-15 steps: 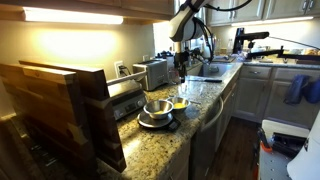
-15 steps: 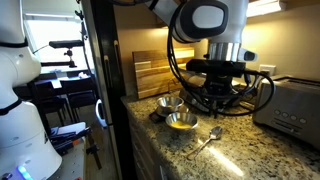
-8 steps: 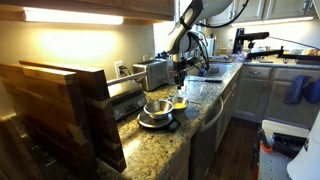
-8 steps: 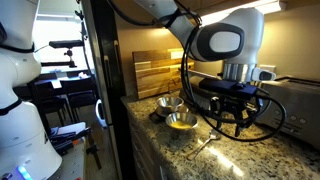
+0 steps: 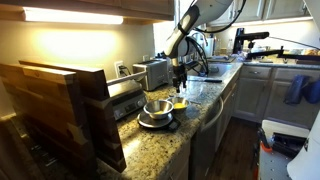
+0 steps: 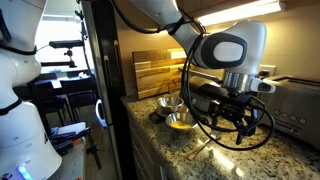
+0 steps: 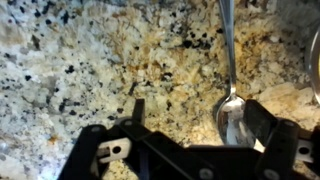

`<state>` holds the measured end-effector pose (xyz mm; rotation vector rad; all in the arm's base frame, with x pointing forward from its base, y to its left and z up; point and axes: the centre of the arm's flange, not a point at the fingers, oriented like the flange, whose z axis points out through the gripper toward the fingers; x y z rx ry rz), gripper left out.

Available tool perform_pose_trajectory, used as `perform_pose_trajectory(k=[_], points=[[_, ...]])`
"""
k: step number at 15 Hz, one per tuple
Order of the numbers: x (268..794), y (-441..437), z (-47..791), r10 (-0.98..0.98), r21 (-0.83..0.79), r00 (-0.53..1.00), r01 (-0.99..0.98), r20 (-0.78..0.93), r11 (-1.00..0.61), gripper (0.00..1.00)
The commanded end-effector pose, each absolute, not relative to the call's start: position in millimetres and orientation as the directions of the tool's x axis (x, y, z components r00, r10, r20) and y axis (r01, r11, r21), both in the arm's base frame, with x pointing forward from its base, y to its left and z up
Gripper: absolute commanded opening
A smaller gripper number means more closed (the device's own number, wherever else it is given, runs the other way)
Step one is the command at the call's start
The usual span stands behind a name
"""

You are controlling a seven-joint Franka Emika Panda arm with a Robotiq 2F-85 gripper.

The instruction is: Use the spoon on the counter to scoop some of the contents in the bowl on the left into the bowl on the right

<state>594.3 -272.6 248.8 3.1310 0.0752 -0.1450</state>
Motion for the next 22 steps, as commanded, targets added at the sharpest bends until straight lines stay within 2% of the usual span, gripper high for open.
perform_pose_trajectory(k=[1,16,22], points=[[584.8,-268.5,253.3,0.031,-0.014,0.99,0.029,-0.137,-0.999,1.0],[572.1,-255.9,201.3,0.049,-0.035,0.973,0.042,-0.225,-0.998,1.0],[580.5,-266.6,199.6,0.02,0.041,0.995,0.024,-0.101,-0.999,1.0]])
